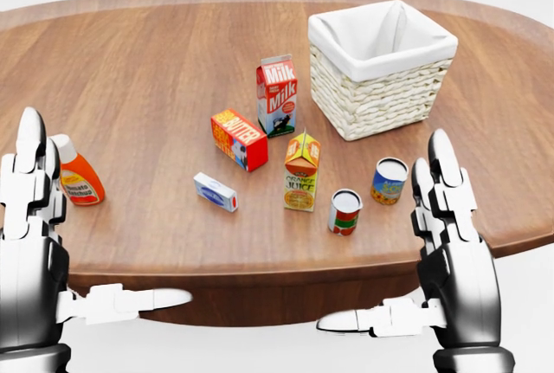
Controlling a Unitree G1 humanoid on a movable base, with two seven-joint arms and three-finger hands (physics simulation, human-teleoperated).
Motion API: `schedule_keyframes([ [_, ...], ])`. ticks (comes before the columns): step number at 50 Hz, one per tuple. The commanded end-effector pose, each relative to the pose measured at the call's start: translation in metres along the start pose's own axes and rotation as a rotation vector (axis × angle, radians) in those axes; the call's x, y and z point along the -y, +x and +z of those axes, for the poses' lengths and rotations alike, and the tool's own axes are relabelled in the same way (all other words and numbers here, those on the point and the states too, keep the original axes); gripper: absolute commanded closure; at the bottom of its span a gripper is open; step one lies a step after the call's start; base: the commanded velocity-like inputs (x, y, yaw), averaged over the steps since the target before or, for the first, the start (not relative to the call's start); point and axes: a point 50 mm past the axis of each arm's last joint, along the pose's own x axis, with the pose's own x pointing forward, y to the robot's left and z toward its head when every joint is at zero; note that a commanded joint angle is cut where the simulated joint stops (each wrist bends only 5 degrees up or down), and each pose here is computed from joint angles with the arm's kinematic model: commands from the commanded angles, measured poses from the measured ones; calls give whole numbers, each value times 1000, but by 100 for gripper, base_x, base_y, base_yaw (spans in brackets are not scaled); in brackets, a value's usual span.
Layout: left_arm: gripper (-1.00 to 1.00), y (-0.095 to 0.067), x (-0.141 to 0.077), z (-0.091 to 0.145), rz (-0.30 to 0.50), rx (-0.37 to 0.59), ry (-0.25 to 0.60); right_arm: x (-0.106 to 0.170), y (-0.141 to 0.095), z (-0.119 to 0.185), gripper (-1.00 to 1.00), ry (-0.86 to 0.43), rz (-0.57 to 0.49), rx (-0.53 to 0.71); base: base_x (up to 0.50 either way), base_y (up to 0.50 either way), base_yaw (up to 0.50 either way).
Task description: Pick up the alphabet soup and the tomato sauce, and put them in the basket.
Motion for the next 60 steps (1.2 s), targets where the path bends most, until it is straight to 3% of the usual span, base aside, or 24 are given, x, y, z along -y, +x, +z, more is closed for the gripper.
schedule_keyframes([
  [1, -100, 0, -1, 2, 8, 8, 11, 1, 0, 0, -100, -9, -4, 2, 29, 0, 0],
  [60, -100, 0, 1, 0, -9, 1, 1, 0, 0, -1, -100, -10, 7, -3, 30, 0, 0],
])
